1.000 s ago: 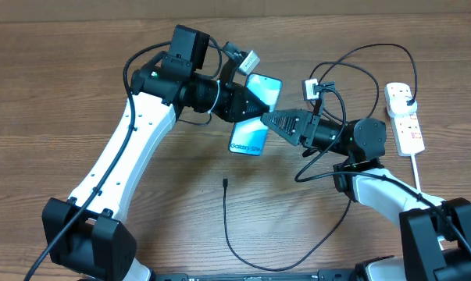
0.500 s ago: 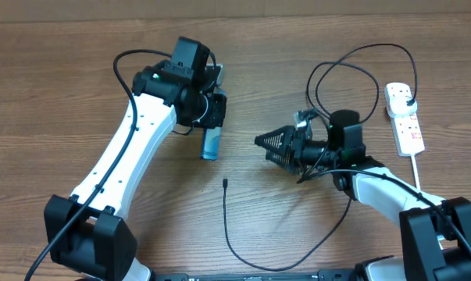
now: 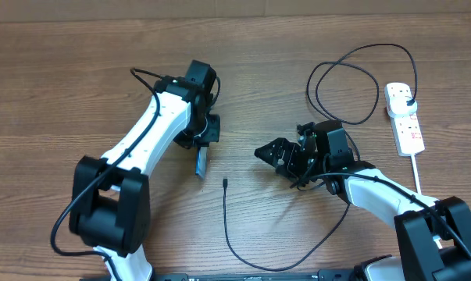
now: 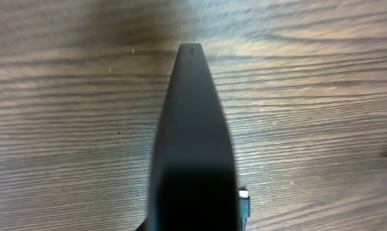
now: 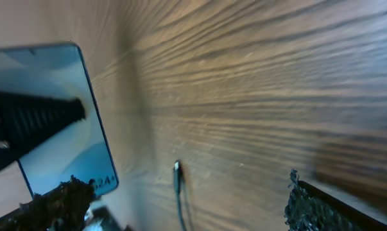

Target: Plug charger to phone and switch on socket

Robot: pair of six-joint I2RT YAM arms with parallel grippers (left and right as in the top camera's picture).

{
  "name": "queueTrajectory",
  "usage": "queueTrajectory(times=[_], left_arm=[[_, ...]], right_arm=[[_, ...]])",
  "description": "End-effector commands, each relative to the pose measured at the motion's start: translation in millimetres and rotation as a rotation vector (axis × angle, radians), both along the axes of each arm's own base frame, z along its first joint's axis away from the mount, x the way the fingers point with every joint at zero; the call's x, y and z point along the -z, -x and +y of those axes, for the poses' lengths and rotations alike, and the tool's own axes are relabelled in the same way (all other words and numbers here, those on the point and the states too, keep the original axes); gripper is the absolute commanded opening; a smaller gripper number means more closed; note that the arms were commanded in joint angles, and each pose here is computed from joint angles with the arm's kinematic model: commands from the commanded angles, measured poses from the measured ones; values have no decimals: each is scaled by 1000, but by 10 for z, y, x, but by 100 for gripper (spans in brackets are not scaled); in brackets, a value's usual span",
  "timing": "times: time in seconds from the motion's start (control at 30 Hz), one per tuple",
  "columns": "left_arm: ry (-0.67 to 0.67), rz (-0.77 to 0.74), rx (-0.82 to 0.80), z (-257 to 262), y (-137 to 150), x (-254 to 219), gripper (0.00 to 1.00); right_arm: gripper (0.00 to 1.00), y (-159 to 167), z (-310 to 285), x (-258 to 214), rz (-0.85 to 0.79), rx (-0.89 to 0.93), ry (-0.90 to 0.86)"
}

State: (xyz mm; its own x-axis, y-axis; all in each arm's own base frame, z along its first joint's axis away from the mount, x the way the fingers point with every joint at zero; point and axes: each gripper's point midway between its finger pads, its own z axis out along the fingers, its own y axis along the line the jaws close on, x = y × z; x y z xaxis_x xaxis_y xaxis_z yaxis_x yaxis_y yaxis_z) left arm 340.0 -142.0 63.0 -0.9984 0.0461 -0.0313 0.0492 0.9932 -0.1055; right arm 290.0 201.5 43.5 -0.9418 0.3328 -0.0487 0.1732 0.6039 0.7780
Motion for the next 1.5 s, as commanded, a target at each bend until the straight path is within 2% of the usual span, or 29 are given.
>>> queueTrajectory(times=[0.0,0.17,1.47], left_arm=[[-8,14,-13,8,15,48,4],[39,19,-10,-76,14,40,4],[-2,12,1,-20,106,380,4]], right_arm=[[100,-85,-88,60,-25,42,71],[100,-121,-182,130,-25,83,128],[100,-101,-188,144,-15,82,131]])
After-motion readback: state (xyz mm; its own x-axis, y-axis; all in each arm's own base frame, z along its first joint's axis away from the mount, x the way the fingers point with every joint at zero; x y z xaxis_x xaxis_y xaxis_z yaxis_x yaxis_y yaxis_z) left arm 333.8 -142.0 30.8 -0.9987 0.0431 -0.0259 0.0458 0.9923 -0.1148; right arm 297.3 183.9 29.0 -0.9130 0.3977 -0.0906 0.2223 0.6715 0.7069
